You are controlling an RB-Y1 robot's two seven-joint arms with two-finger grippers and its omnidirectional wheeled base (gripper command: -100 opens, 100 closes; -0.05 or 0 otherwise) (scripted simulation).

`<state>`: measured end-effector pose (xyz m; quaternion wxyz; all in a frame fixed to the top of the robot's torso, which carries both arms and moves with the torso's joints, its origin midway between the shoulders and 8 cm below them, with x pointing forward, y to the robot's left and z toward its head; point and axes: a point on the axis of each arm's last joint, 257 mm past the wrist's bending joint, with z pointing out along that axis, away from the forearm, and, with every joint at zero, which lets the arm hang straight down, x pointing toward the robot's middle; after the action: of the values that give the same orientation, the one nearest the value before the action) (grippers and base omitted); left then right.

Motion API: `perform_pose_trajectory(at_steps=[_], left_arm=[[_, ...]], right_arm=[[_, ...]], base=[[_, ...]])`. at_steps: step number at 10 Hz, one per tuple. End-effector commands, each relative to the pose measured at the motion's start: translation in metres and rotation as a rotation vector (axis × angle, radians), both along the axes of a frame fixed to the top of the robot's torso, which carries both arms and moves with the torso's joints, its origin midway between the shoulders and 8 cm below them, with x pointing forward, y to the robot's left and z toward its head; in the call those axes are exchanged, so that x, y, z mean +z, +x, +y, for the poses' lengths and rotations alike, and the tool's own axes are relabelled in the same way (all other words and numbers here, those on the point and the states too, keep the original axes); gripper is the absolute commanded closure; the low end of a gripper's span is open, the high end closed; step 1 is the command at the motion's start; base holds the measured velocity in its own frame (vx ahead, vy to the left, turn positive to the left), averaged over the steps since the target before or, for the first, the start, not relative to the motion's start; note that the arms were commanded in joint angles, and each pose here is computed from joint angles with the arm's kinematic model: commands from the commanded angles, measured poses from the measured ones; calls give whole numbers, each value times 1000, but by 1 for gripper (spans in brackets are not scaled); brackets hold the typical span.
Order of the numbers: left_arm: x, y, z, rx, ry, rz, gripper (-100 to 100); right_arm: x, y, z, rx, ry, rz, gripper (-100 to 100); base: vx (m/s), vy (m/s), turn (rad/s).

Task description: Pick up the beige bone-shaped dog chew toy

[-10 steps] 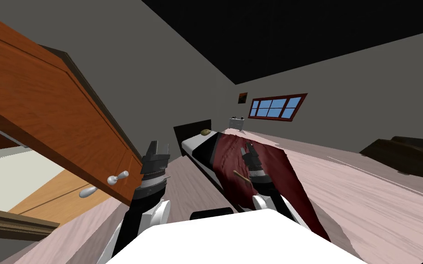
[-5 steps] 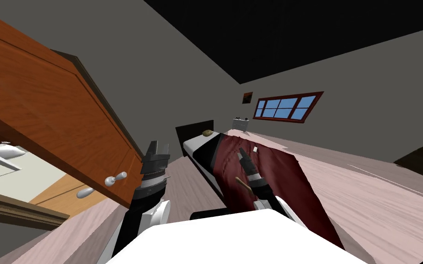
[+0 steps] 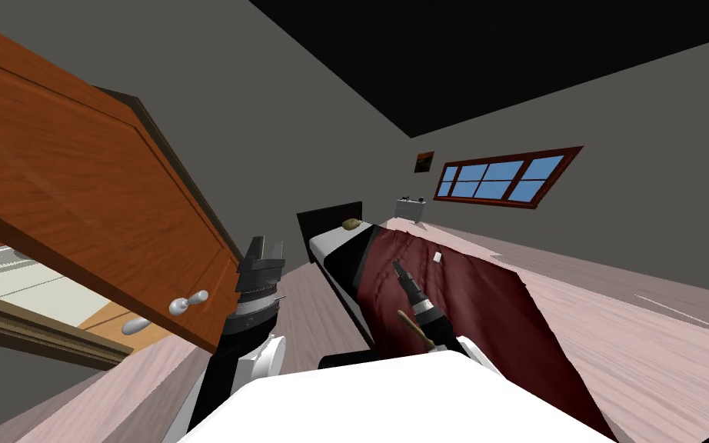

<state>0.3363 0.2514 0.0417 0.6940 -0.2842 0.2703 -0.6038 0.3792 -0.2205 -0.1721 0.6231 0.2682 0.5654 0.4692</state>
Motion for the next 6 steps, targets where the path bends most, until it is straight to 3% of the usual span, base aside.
perform_pose_trajectory(at_steps=[1, 2, 3, 5, 6], left_arm=[[0, 0, 0, 0, 0, 0, 0], [0, 0, 0, 0, 0, 0, 0], [0, 0, 0, 0, 0, 0, 0], [0, 0, 0, 0, 0, 0, 0], [0, 0, 0, 0, 0, 0, 0]], right_arm=[[-12, 4, 1, 3, -28, 21, -100], [-33, 2, 4, 12, -82, 58, -100], [-36, 2, 3, 11, -82, 65, -100], [-78, -5, 7, 34, -196, 140, -100], [-88, -6, 4, 31, -199, 160, -100]], base=[[61, -41, 46], [76, -39, 109], [79, -29, 51], [130, -46, 117], [112, -53, 49]])
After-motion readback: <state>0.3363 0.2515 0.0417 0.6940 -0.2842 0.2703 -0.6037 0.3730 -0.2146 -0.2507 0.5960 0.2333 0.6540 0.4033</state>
